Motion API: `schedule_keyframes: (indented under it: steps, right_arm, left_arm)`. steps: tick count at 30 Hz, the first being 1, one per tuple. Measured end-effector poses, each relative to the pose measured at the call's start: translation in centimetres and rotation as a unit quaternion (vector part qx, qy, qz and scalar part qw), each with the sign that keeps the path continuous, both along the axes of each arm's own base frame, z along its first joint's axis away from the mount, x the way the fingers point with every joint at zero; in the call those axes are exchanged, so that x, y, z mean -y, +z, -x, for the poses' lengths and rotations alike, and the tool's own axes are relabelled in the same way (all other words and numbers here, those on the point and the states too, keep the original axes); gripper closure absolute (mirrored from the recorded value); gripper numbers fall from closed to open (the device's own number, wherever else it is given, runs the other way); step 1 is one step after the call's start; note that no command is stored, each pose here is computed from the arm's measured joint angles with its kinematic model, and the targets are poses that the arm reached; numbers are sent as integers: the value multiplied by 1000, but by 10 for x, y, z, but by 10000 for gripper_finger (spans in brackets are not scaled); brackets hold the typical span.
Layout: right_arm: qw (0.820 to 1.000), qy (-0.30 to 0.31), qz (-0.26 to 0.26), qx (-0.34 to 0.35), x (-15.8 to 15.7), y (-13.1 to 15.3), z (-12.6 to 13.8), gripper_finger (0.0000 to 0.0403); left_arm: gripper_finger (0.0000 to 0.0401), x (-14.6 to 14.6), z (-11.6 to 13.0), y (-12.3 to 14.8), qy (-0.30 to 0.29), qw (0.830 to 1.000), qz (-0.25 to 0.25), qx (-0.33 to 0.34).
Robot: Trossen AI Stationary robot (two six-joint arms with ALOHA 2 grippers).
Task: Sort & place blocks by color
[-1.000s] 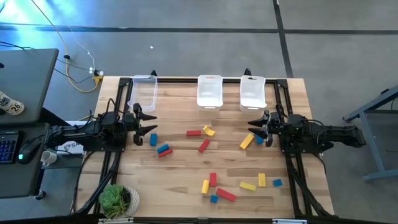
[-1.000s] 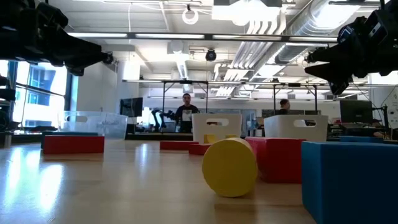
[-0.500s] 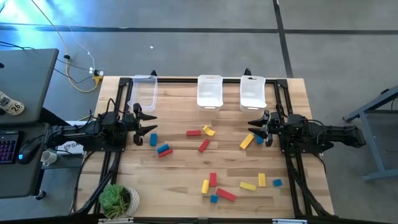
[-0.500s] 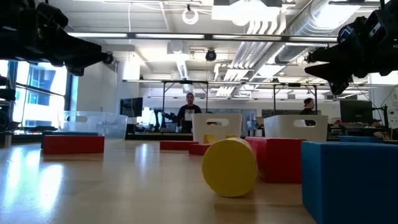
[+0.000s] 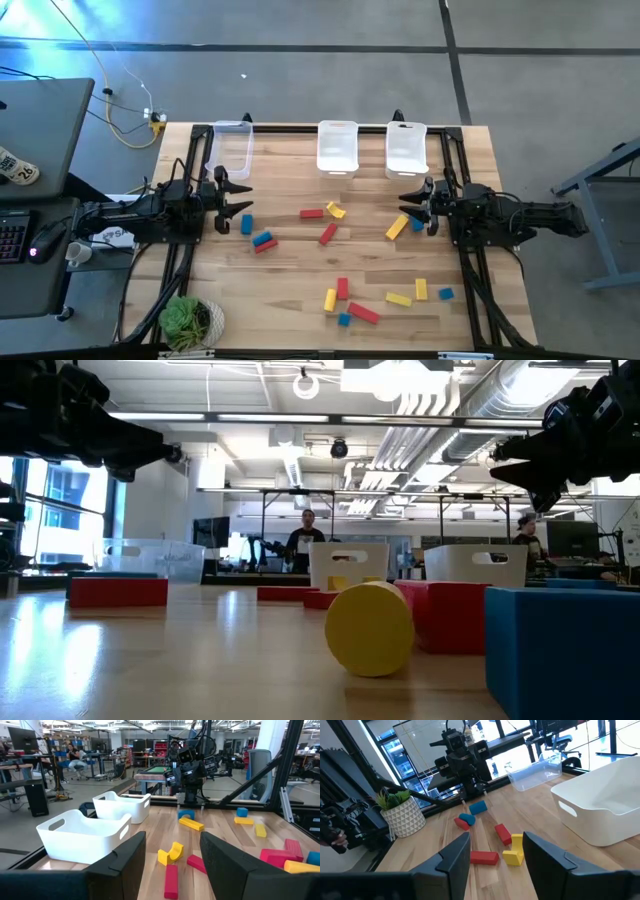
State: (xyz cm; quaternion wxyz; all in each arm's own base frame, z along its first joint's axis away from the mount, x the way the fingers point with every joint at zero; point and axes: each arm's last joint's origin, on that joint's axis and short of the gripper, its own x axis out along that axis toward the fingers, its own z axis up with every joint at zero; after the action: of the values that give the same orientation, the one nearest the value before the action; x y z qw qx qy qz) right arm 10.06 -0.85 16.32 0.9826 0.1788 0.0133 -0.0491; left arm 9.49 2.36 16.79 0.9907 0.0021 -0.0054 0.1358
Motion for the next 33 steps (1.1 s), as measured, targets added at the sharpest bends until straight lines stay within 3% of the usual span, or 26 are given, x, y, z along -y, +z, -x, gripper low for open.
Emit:
schedule_keyframes:
  steps: [6,14,19,24,33]
  right_arm:
    - [1000,0,0,0,0,0,0,236]
    - [1000,0,0,0,0,0,0,236]
    - [1000,0,0,0,0,0,0,236]
    - [1000,0,0,0,0,0,0,236]
    - [1000,0,0,0,0,0,0,236]
  left_arm:
    - [227,0,0,0,1,1000,17,5]
    - [227,-1,0,3,8,987,146,60]
    - [227,-1,0,6,6,983,165,80]
    - [227,-2,1,8,23,961,247,124]
    - [227,-3,9,47,50,942,267,199]
